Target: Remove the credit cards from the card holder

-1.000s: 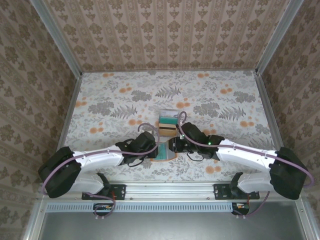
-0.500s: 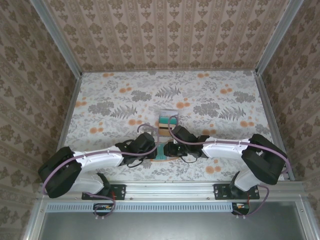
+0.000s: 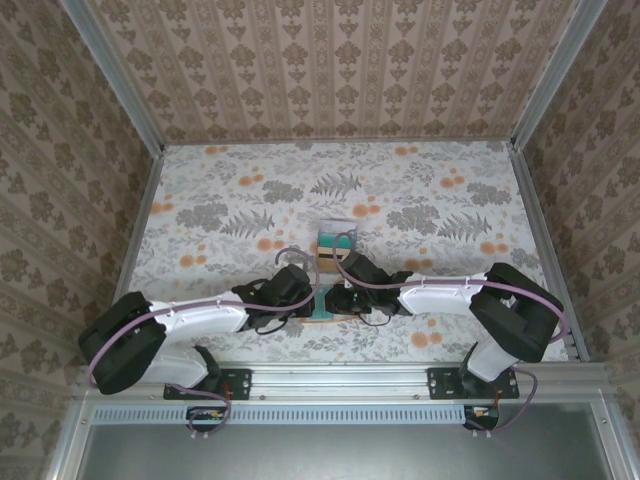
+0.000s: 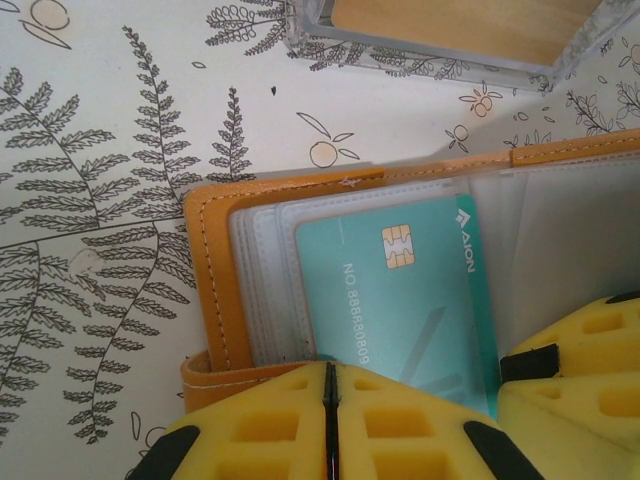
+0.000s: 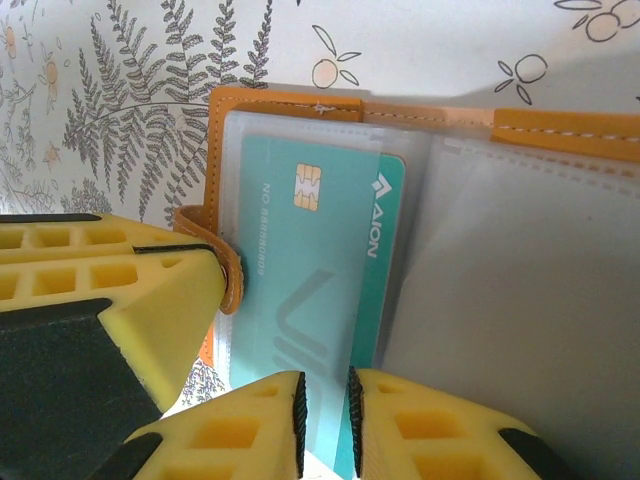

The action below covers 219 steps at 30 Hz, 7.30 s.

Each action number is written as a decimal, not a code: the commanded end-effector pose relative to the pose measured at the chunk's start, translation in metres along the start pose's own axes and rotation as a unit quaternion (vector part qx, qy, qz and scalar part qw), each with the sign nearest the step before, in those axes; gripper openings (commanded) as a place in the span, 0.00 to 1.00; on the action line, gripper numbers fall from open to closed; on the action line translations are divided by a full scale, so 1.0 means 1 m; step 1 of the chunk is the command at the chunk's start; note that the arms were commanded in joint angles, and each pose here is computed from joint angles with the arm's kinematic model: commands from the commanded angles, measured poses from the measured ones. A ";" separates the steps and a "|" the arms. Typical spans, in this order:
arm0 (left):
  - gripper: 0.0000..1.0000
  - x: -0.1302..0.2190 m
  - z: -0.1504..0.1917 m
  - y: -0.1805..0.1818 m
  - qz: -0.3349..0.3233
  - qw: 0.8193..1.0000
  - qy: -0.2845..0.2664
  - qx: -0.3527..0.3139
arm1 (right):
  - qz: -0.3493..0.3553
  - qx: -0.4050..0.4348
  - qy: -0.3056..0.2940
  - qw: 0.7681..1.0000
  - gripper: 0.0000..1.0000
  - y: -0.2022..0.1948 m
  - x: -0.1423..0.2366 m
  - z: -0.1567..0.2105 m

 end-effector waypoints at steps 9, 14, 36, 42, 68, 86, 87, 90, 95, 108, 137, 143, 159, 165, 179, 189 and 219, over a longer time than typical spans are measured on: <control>0.09 -0.005 0.010 0.018 -0.045 0.999 0.018 0.002 | 0.049 -0.006 -0.006 0.999 0.24 -0.010 0.007 -0.002; 0.08 -0.006 0.010 0.018 -0.043 0.999 0.019 0.004 | 0.039 -0.009 0.002 0.999 0.24 -0.010 0.002 -0.001; 0.08 -0.007 0.012 0.013 -0.034 0.999 0.020 -0.001 | -0.005 -0.017 0.010 1.000 0.17 0.000 -0.007 -0.005; 0.07 -0.007 0.012 0.015 -0.038 0.999 0.019 -0.003 | 0.009 -0.024 0.007 1.000 0.03 -0.005 -0.005 -0.004; 0.03 -0.004 0.010 0.026 -0.074 0.997 0.021 -0.010 | 0.042 -0.053 -0.014 0.998 0.00 -0.042 0.024 0.006; 0.01 -0.009 0.010 0.020 -0.064 0.997 0.029 -0.014 | -0.012 -0.028 -0.013 0.999 0.30 -0.025 0.015 -0.005; 0.01 -0.009 0.009 0.019 -0.063 0.997 0.029 -0.014 | -0.009 -0.029 -0.011 0.999 0.30 -0.026 0.014 -0.005; 0.01 -0.010 0.010 0.019 -0.064 0.997 0.032 -0.015 | 0.001 -0.027 -0.012 1.000 0.30 -0.028 0.014 -0.005; 0.00 -0.010 0.010 0.019 -0.063 0.997 0.031 -0.017 | 0.003 -0.024 -0.008 1.000 0.30 -0.029 0.011 -0.004; 0.00 -0.009 0.011 0.018 -0.063 0.997 0.031 -0.017 | -0.011 -0.031 -0.007 0.999 0.15 -0.026 0.007 -0.005; 0.00 0.001 0.001 0.009 -0.049 0.998 0.014 -0.044 | 0.013 0.049 -0.064 0.997 0.02 -0.017 0.105 -0.009; 0.08 0.024 -0.013 -0.005 -0.021 0.998 -0.019 -0.062 | 0.036 0.124 -0.086 0.988 0.00 0.007 0.140 -0.029; 1.00 0.107 -0.010 0.027 0.043 0.988 -0.142 -0.042 | 0.139 0.463 -0.007 0.876 0.00 0.041 0.126 -0.091; 1.00 0.120 -0.001 0.043 0.057 0.983 -0.169 -0.037 | 0.187 0.564 -0.007 0.804 0.00 0.043 0.115 -0.114; 1.00 0.123 0.007 0.058 0.055 0.982 -0.179 -0.031 | 0.226 0.686 0.041 0.690 0.00 0.035 0.067 -0.149; 1.00 0.124 0.009 0.062 0.045 0.983 -0.177 -0.030 | 0.227 0.667 0.072 0.706 0.00 0.012 0.049 -0.157; 1.00 0.122 0.011 0.067 0.042 0.983 -0.178 -0.025 | 0.227 0.646 0.106 0.722 0.31 -0.007 0.032 -0.156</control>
Point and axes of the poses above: each hand's point on the last joint's axis, 136 mm out from that joint toward the fingers, its own x axis back along the fingers, its own y axis along the line the jaws close on, z = x × y, the point moved 7 cm from there along x, back along the fingers, and after that the axes turned 5 degrees about x, right-handed, at the moved point
